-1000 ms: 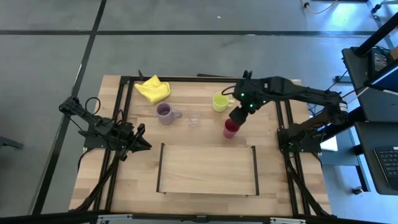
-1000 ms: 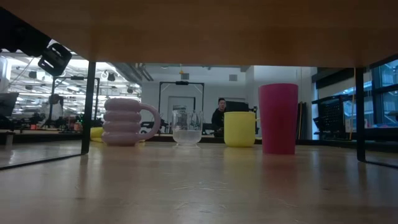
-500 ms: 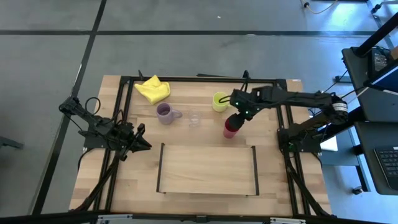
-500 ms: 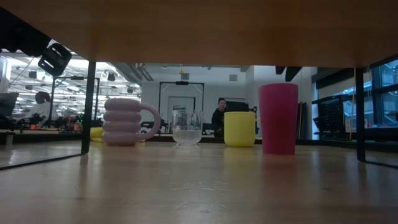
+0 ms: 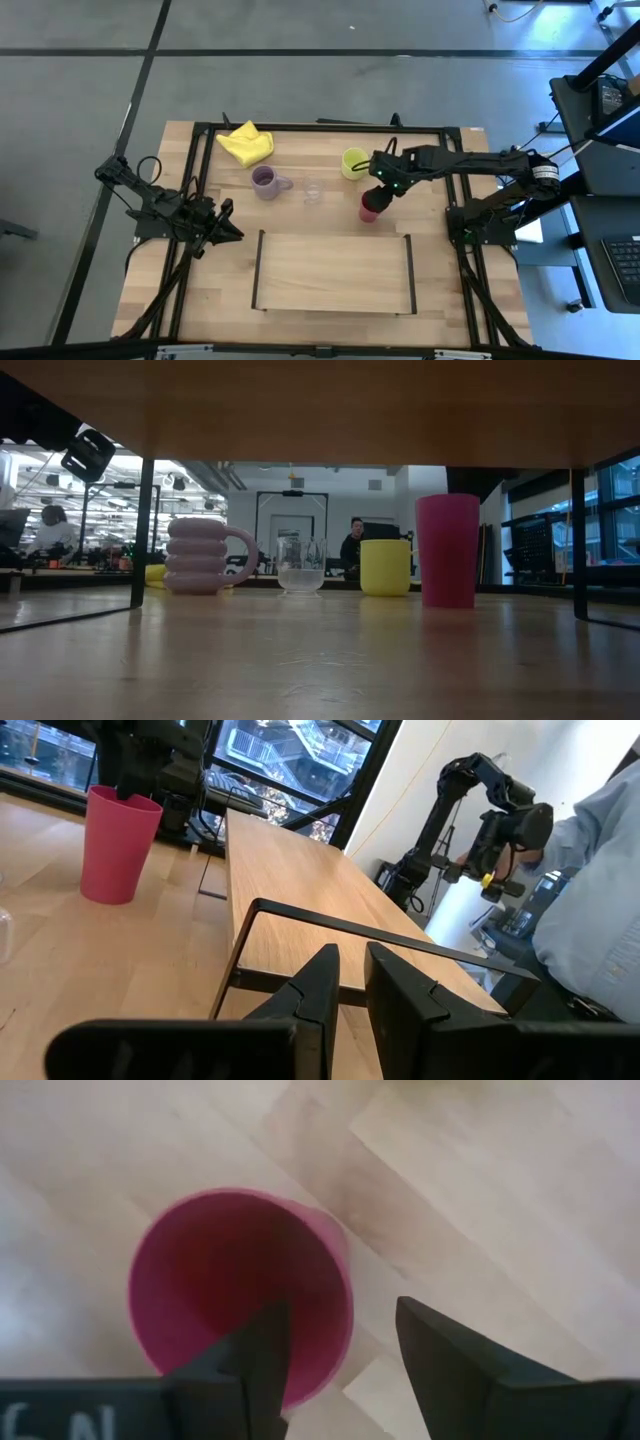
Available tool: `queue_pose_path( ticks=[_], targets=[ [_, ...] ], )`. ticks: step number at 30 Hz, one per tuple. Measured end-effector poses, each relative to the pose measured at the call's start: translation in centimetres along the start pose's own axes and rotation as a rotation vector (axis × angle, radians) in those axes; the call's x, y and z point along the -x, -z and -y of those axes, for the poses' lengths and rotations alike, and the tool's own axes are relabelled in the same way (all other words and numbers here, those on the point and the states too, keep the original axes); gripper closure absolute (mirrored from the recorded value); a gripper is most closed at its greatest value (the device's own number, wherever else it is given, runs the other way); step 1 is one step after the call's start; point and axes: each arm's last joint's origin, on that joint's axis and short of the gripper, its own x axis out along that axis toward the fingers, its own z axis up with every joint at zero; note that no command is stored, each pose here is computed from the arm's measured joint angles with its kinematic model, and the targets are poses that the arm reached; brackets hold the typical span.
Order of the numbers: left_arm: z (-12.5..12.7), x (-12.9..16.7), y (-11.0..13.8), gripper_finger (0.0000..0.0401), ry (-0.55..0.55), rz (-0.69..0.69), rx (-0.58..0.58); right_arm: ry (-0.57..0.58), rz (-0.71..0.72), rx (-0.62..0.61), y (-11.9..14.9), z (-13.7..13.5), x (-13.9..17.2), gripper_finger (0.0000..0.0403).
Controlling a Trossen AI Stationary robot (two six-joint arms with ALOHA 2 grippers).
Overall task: Stack small to large cups/mugs on shelf
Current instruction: Put the pink cup on the shelf
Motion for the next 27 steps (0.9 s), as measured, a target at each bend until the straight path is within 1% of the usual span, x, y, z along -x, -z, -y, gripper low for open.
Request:
queue_pose_path(
  ticks=[6,14,20,23,27],
  targets=[
    [0.0,0.0,0.0,0.0354,0.000,0.000,0.000,-0.004,0.014,0.021,-0.1,-0.1,0.0,0.0221],
    [0.0,0.0,0.0,0.0354,0.000,0.000,0.000,0.028,-0.028,0.041,-0.4,-0.3,-1.4,0.0221],
    [0.0,0.0,0.0,0.0354,0.000,0.000,0.000,0.048,-0.029,0.048,-0.5,-0.3,-1.7,0.0226],
    [0.0,0.0,0.0,0.0354,0.000,0.001,0.000,0.054,-0.023,0.048,-0.5,-0.3,-1.7,0.0246],
    [0.0,0.0,0.0,0.0354,0.000,0.000,0.000,0.057,0.000,0.048,-0.7,-0.4,-1.4,0.0301]
  ],
)
